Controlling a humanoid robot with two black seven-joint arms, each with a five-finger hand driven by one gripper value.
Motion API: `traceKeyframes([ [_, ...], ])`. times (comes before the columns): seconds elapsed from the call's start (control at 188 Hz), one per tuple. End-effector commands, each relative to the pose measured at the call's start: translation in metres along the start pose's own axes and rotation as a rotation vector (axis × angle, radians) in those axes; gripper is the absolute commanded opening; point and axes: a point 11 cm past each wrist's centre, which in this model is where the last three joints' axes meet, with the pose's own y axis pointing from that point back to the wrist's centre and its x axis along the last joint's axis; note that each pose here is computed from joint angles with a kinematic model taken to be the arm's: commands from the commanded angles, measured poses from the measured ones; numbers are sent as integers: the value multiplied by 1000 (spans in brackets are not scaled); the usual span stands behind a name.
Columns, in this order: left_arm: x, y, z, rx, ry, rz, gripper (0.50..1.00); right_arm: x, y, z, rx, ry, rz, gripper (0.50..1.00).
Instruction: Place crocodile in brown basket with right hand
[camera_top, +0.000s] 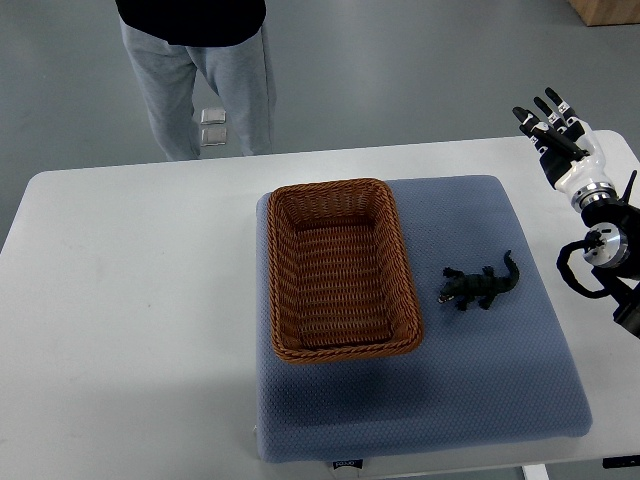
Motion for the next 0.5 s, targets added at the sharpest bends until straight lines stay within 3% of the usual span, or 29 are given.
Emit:
traceKeyframes([
  [0.0,0,0,0,0,0,0,1000,0,0,0,0,-1,0,928],
  [0.495,0,0,0,-2,2,0,1000,0,0,0,2,-2,-2,928],
])
